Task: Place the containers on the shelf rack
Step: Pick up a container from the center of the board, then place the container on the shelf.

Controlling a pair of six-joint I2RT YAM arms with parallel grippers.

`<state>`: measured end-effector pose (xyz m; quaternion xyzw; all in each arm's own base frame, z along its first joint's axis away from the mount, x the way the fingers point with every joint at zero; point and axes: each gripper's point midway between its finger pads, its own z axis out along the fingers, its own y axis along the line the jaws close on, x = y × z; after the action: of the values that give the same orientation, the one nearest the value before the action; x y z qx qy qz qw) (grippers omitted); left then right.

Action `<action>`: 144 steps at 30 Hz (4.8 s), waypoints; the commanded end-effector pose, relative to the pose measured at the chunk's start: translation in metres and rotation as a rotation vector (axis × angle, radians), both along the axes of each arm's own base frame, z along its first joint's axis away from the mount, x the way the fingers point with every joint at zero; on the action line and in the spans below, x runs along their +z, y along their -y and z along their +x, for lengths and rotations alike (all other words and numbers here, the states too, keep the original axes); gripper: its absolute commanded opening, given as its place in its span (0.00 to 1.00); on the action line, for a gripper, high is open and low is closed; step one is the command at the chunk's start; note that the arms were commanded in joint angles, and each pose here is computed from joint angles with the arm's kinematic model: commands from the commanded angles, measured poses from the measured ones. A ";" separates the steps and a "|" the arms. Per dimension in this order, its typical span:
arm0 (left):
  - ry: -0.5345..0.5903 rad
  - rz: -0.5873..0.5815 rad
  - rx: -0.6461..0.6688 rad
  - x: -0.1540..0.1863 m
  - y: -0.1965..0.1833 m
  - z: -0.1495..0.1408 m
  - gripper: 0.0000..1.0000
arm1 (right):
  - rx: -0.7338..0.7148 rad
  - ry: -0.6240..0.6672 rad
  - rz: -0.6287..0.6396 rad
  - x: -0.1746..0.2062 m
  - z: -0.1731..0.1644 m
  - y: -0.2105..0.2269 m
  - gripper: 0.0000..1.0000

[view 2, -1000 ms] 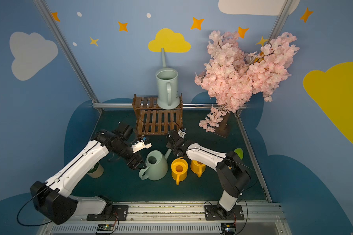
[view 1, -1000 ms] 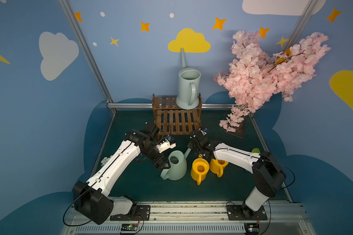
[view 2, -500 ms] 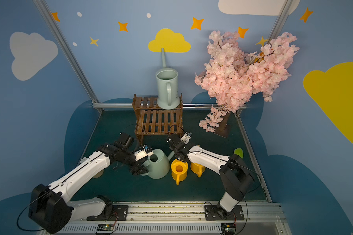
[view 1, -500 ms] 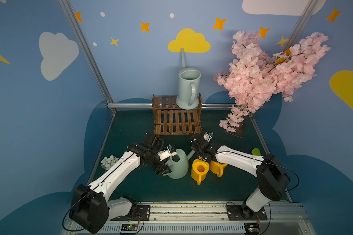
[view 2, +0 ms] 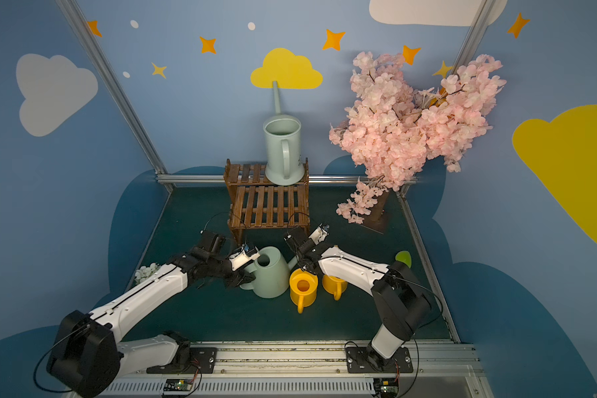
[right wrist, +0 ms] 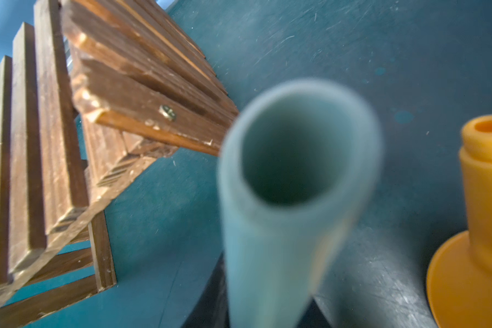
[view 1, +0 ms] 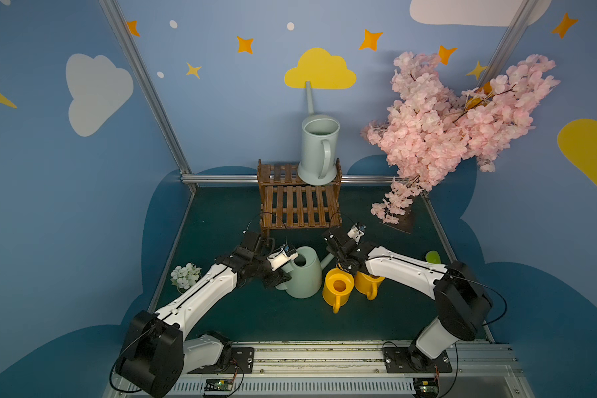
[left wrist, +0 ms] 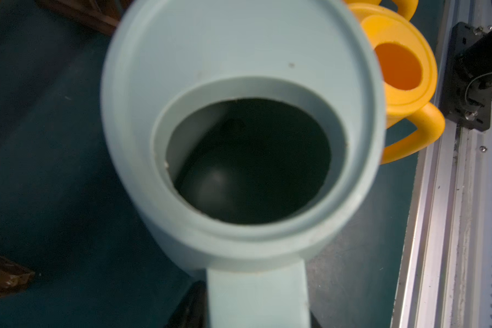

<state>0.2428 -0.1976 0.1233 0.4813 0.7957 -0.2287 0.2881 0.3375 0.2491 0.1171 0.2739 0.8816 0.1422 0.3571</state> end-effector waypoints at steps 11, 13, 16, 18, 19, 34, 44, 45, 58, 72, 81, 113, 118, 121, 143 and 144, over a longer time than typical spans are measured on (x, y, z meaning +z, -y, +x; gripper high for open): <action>0.025 -0.073 -0.007 0.036 -0.002 0.002 0.04 | 0.077 -0.014 0.053 0.003 -0.012 -0.015 0.27; 0.025 -0.074 -0.012 0.045 -0.004 0.000 0.03 | 0.079 0.006 0.064 0.010 -0.012 -0.015 0.28; 0.023 -0.072 -0.027 0.058 -0.006 -0.005 0.02 | 0.094 0.057 0.099 0.027 -0.011 -0.015 0.31; 0.022 -0.076 -0.044 0.068 -0.007 -0.009 0.02 | 0.105 0.096 0.126 0.040 -0.011 -0.015 0.32; 0.021 -0.081 -0.051 0.073 -0.006 -0.011 0.02 | 0.104 0.105 0.126 0.043 -0.012 -0.014 0.33; 0.008 -0.106 -0.041 0.133 -0.015 -0.032 0.02 | 0.199 0.307 0.143 0.126 -0.019 0.002 0.67; 0.025 -0.070 0.089 0.150 -0.042 -0.032 0.02 | 0.311 0.372 0.079 0.152 -0.015 0.011 0.90; 0.022 -0.070 0.102 0.152 -0.044 -0.032 0.02 | 0.317 0.383 0.067 0.155 -0.015 0.014 0.91; 0.106 0.101 0.353 0.159 -0.101 -0.035 0.02 | 0.358 0.479 -0.095 0.197 -0.024 0.062 0.97; 0.192 0.145 0.689 0.204 -0.160 -0.020 0.02 | 0.638 0.495 -0.156 0.222 -0.025 0.021 0.97; 0.298 0.087 0.900 0.259 -0.189 0.003 0.02 | 0.832 0.501 -0.219 0.228 -0.038 -0.011 0.94; 0.451 -0.132 1.024 0.367 -0.093 0.182 0.02 | 0.817 0.472 -0.466 0.249 -0.075 -0.026 0.92; 0.421 -0.172 1.013 0.361 -0.078 0.194 0.02 | 0.799 0.461 -0.486 0.247 -0.080 -0.020 0.92; 0.411 -0.182 1.016 0.357 -0.074 0.201 0.02 | 0.791 0.458 -0.490 0.245 -0.083 -0.018 0.92; 0.340 -0.208 0.997 0.327 -0.048 0.233 0.03 | 0.739 0.452 -0.484 0.237 -0.091 0.003 0.92; 0.337 -0.206 0.996 0.326 -0.047 0.235 0.02 | 0.736 0.451 -0.484 0.236 -0.091 0.004 0.92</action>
<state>0.4693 -0.1434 0.4139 0.0551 0.8775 -0.0343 0.4751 0.2495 0.2543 0.3480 -0.1973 0.8300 0.1047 0.5110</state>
